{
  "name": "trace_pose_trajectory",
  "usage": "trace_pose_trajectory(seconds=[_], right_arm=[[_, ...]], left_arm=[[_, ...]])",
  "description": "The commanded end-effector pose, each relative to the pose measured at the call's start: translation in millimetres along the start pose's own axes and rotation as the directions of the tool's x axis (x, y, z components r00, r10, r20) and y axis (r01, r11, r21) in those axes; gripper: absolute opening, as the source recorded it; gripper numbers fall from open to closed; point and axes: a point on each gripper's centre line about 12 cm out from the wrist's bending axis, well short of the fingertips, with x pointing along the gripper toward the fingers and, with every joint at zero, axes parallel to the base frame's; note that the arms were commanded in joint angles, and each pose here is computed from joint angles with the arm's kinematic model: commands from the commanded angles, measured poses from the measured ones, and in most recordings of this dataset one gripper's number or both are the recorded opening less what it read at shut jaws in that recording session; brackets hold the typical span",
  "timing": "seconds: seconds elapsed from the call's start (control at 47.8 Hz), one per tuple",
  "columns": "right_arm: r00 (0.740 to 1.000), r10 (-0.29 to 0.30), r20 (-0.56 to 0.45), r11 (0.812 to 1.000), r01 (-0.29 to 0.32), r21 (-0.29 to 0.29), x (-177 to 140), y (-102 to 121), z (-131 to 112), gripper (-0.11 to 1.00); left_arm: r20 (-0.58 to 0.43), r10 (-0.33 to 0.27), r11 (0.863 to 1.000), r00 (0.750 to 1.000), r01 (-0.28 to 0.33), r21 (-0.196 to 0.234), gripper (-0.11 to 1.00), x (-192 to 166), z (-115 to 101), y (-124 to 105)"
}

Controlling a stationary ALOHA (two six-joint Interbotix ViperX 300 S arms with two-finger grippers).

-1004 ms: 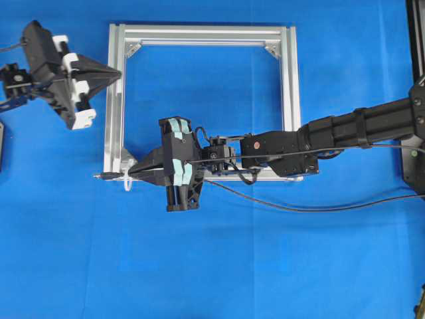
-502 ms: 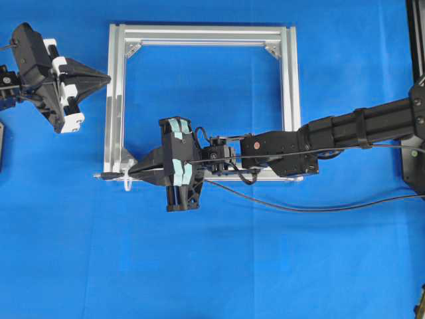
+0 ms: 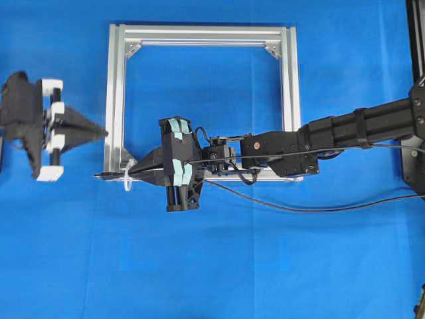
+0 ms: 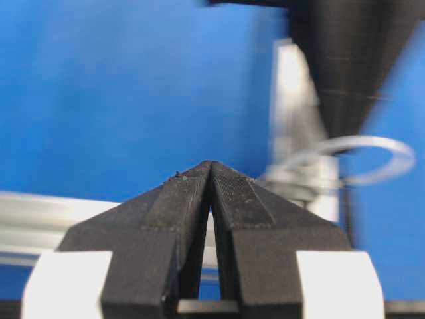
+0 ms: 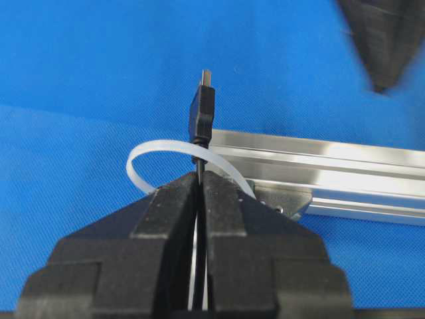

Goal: Insert the wire through the string loop located on the left side.
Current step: 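Move the left gripper down and right toward the plug past the loop, then close the left gripper on the USB plug beyond the loop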

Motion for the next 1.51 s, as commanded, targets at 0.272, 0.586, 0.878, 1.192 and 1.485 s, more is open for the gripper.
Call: trace_pose_trajectory(seconds=[0.272,0.586,0.878,1.192,1.485], right_arm=[[0.999,0.004,0.050,1.000,-0.004,0.002,-1.5,1.4,19.7,-0.10],[0.999,0.005,0.052,1.000,-0.005,-0.001,-1.8,1.6,20.4,-0.10],[0.999,0.004,0.047,1.000,-0.004,0.002,-1.5,1.4,19.3,-0.10],[0.999,0.004,0.047,1.000,-0.004,0.002,-1.5,1.4,19.3,-0.10],[0.999,0.005,0.050,1.000,-0.005,-0.001,-1.5,1.5,19.7,-0.10]], left_arm=[[0.061,-0.200,0.979,0.978,0.197,0.057,0.00,-9.0,13.5,-46.1],[0.027,-0.215,0.975,0.976,0.213,0.063,0.00,-2.5,11.5,-52.2],[0.027,-0.212,0.977,0.977,0.212,0.033,0.12,-1.3,12.3,-52.3],[-0.010,-0.201,0.980,0.980,0.201,0.011,0.92,-0.8,9.4,-49.8],[-0.057,-0.193,0.981,0.979,0.194,0.009,0.92,4.9,4.5,-50.1]])
